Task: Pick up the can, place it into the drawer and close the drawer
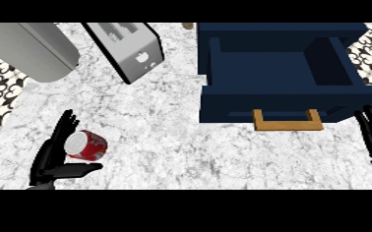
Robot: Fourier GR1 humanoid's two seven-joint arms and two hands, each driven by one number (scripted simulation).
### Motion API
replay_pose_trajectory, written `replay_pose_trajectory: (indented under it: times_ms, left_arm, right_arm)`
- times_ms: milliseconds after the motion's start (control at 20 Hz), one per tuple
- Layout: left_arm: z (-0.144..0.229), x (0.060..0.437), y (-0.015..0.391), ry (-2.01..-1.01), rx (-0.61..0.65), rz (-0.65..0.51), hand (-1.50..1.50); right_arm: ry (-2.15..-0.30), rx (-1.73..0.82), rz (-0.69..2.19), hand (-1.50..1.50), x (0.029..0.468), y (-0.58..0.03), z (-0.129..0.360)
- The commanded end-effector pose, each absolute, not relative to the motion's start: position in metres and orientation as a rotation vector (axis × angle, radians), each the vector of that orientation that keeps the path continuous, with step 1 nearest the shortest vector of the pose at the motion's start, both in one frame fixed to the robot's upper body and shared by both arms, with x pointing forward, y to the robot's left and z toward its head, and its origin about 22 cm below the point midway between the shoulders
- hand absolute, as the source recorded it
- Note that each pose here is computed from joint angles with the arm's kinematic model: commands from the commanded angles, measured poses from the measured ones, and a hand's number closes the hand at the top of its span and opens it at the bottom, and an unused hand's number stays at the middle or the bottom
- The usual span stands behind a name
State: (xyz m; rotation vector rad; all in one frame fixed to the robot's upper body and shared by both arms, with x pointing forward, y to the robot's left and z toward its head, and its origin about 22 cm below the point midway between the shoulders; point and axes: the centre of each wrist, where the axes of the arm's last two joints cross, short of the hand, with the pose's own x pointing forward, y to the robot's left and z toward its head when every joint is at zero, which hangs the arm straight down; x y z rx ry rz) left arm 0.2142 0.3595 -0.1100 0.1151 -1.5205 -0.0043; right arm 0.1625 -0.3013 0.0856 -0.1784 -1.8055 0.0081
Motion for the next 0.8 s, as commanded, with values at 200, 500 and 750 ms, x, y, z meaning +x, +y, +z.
replay_pose_trajectory:
  times_ms: [200,500,750]
  left_arm:
    - [-0.097,0.240,0.336,-1.516,0.099,-0.020,-1.50]
    - [-0.102,0.251,0.318,-1.537,0.036,-0.053,-1.50]
    - [-0.100,0.242,0.320,-1.572,-0.016,-0.043,1.50]
  right_arm:
    - [-1.818,-0.176,0.008,-1.50,0.135,-0.304,0.090]
    - [-1.801,-0.169,-0.013,-1.50,0.150,-0.310,0.090]
    - [-1.811,-0.147,-0.004,-1.50,0.156,-0.295,0.090]
